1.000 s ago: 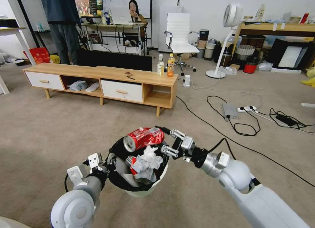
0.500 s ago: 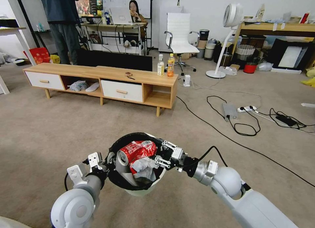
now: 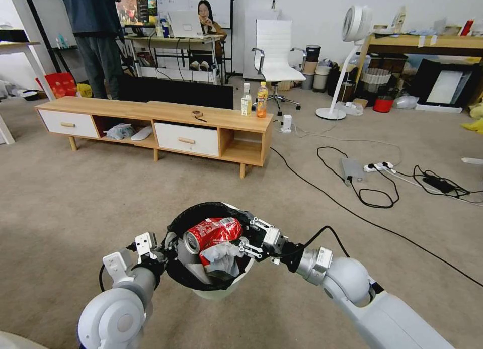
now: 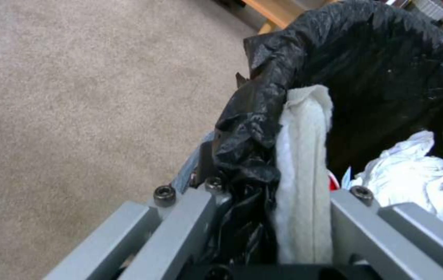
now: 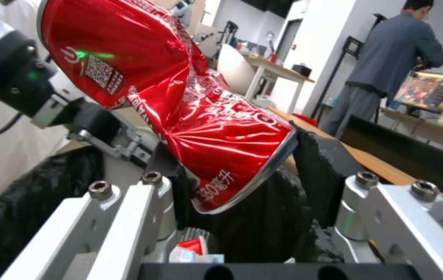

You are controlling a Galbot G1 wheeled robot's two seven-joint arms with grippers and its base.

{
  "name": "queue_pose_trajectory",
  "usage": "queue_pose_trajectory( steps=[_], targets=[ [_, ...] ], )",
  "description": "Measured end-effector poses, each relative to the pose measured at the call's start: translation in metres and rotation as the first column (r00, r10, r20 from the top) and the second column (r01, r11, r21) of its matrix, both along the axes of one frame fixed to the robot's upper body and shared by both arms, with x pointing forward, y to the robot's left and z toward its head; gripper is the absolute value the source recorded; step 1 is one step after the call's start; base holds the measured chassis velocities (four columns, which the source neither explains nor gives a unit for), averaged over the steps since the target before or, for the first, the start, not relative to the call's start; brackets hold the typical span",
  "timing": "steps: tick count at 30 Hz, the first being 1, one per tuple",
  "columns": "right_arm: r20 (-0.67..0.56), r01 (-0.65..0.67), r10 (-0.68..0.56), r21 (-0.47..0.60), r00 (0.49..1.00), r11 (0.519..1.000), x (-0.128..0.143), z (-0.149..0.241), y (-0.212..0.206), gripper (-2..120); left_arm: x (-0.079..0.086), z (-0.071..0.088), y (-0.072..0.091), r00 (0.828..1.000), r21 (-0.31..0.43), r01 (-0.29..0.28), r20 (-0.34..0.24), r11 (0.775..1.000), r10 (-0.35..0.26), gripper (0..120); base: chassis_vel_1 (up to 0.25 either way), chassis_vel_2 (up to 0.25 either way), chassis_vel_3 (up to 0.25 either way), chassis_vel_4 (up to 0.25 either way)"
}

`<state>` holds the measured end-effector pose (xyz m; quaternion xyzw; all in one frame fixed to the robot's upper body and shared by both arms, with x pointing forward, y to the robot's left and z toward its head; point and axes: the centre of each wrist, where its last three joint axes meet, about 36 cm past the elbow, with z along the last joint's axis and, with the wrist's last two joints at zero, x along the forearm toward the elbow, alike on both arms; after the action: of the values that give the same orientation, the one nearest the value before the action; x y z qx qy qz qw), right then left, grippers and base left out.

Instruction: Pick up the trash bin and place the garbage on the floor into it.

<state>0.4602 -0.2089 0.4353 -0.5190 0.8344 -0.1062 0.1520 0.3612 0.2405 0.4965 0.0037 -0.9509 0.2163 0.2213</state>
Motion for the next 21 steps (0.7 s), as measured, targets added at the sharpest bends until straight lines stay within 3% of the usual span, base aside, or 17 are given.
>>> queue_pose_trajectory(
  steps=[5, 13, 17, 21],
  targets=[
    [0.000, 0.020, -0.020, -0.003, 1.000, 1.000, 0.002, -0.001, 0.000, 42, -0.001, 0.000, 0.000, 1.000, -0.002, 0.002, 0.000, 1.000, -0.002, 7, 0.000, 0.000, 0.000, 0.000],
    [-0.003, 0.039, -0.039, -0.008, 0.999, 0.999, 0.005, -0.001, -0.001, 67, -0.006, 0.003, -0.003, 1.000, -0.008, 0.011, 0.003, 1.000, -0.011, 7, 0.000, 0.000, 0.000, 0.000],
    [-0.011, 0.047, -0.047, -0.009, 0.999, 0.999, 0.007, -0.002, -0.002, 88, -0.012, 0.004, -0.006, 1.000, -0.011, 0.022, -0.002, 1.000, -0.022, 7, 0.000, 0.000, 0.000, 0.000],
    [-0.015, 0.050, -0.050, -0.009, 0.999, 0.999, 0.007, -0.002, -0.002, 95, -0.014, 0.005, -0.007, 1.000, -0.012, 0.025, -0.002, 1.000, -0.025, 7, 0.000, 0.000, 0.000, 0.000]
  ],
)
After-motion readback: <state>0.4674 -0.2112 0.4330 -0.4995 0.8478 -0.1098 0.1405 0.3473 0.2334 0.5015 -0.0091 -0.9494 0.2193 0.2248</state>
